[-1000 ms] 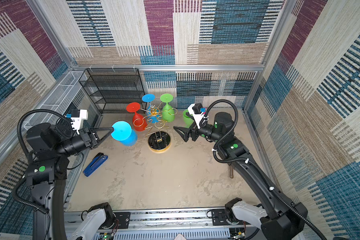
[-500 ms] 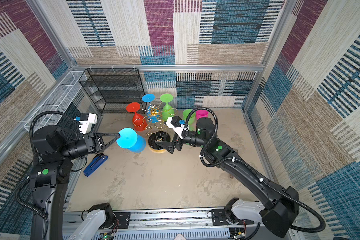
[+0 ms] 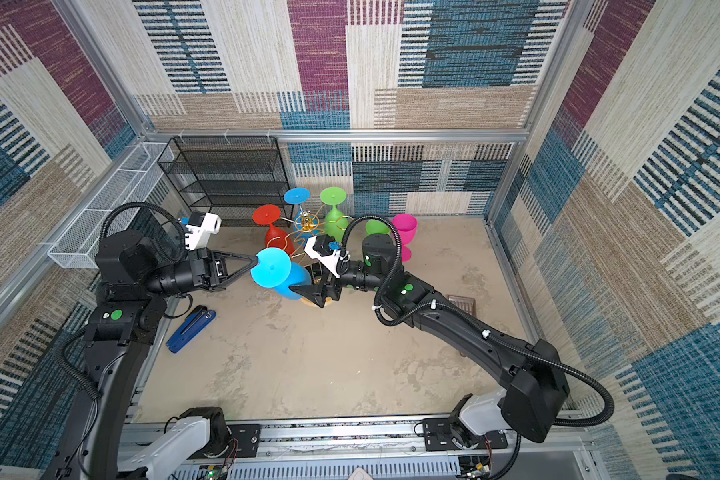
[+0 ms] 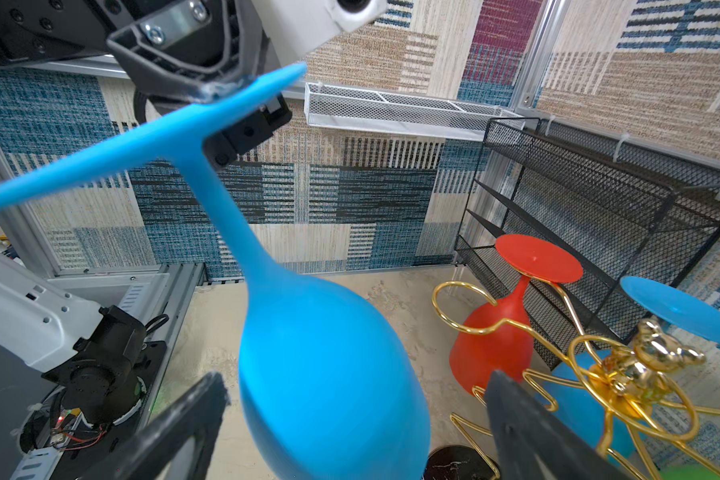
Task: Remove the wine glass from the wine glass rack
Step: 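Carry the blue glass back with the left gripper while the right nears the rack, then close the right gripper on the blue glass's bowl held by the left gripper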
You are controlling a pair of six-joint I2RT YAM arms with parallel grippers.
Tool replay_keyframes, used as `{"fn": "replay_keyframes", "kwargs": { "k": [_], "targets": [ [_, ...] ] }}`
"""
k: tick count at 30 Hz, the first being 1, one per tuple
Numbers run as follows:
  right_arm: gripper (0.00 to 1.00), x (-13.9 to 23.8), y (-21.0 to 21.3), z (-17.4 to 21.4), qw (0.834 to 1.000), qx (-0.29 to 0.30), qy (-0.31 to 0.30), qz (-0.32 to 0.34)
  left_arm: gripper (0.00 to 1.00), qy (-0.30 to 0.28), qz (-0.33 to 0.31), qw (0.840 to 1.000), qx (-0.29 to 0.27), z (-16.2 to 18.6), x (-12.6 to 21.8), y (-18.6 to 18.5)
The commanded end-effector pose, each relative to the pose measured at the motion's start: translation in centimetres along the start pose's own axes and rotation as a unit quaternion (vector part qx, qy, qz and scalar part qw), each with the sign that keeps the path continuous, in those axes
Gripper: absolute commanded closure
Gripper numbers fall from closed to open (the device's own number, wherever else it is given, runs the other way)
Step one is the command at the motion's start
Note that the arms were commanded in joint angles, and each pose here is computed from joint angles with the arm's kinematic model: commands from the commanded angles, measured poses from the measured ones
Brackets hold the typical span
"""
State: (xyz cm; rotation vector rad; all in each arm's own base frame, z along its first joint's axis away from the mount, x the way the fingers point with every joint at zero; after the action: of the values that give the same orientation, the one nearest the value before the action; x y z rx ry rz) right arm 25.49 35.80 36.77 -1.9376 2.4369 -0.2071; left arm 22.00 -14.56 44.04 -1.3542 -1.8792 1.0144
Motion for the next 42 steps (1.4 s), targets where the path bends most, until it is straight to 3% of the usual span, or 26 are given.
{"fn": "replay_keyframes", "kwargs": {
  "k": [1,16,22,31,38,42],
  "targets": [
    [0.01,-0.6,-0.5,-1.2,1.000,0.011,-0.023,0.003,1.00,0.006,0.025,0.999,-0.021,-0.9,-0.5,-1.1],
    [0.00,-1.8,-1.5,-0.7,1.000,-0.009,-0.019,0.016,1.00,0.019,0.059,0.998,-0.017,-3.4,-2.1,-0.7],
    [0.05,-1.8,-1.6,-0.6,1.000,-0.015,-0.015,0.019,1.00,0.015,0.090,0.996,-0.011,-4.5,-2.3,-1.3],
    [0.02,-1.8,-2.3,-0.6,0.999,-0.023,-0.015,0.037,1.00,0.022,0.101,0.994,-0.019,-4.5,-2.5,-2.3],
    [0.08,-2.0,-2.5,-0.7,0.999,-0.029,-0.015,0.041,1.00,0.021,0.103,0.994,-0.023,-4.5,-2.5,-2.6],
    [0.19,-1.7,-2.7,-1.1,0.998,-0.030,-0.011,0.050,1.00,0.020,0.104,0.994,-0.021,-4.8,-2.7,-2.3]
  ]
}}
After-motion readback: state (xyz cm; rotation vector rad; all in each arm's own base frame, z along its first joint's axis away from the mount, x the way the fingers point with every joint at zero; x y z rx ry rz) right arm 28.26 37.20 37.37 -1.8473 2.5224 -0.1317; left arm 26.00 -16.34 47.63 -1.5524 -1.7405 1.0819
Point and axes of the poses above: each gripper's point midway between its finger pads, its own x axis back along the fingers, its own y axis along the line the jaws close on, z = x × y, the point moved 2 cm from there along x, back along the fingers, and after that the axes turned 1 degree about -x, right-handed, at the moved point
